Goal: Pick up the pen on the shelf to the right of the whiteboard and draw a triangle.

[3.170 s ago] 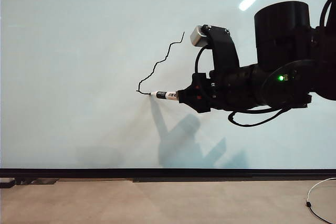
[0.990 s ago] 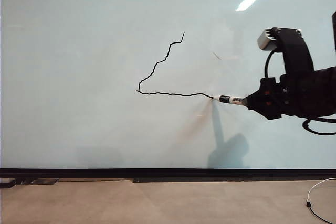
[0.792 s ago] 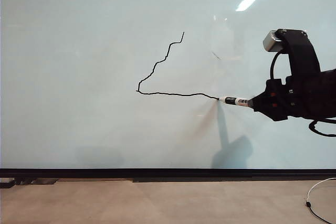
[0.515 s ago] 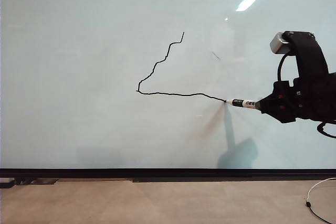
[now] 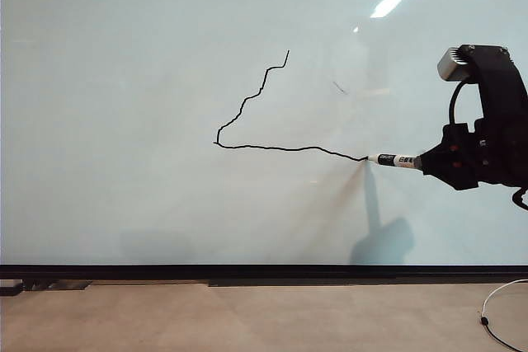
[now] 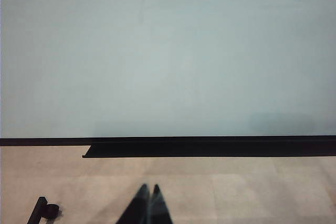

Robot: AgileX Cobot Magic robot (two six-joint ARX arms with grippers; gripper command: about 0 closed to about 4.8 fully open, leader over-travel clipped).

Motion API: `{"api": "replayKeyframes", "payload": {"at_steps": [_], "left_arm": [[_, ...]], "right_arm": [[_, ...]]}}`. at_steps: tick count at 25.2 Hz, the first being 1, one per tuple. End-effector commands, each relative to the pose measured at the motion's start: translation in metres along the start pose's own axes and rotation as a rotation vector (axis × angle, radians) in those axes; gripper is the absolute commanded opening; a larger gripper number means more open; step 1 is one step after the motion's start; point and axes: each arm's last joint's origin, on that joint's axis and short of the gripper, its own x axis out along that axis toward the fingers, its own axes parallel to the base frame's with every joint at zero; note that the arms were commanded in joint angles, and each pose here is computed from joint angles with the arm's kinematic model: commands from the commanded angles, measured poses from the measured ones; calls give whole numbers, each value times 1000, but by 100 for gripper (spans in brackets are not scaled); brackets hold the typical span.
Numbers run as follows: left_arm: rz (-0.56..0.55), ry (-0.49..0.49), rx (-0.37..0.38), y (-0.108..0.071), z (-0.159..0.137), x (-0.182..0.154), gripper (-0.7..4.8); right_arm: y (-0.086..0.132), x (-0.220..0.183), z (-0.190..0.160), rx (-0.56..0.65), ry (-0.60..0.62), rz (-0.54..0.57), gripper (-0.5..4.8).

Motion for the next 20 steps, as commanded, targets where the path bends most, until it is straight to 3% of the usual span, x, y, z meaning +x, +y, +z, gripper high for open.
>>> {"api": "replayKeyframes", "payload": {"at_steps": [1, 20], "left_arm": [[-3, -10, 0, 0, 2, 0, -5], [-3, -11, 0, 0, 2, 0, -5]], "right_arm": [[-5, 0, 5, -10, -40, -65, -3], [-4, -2, 3, -13, -34, -35, -3]]}}
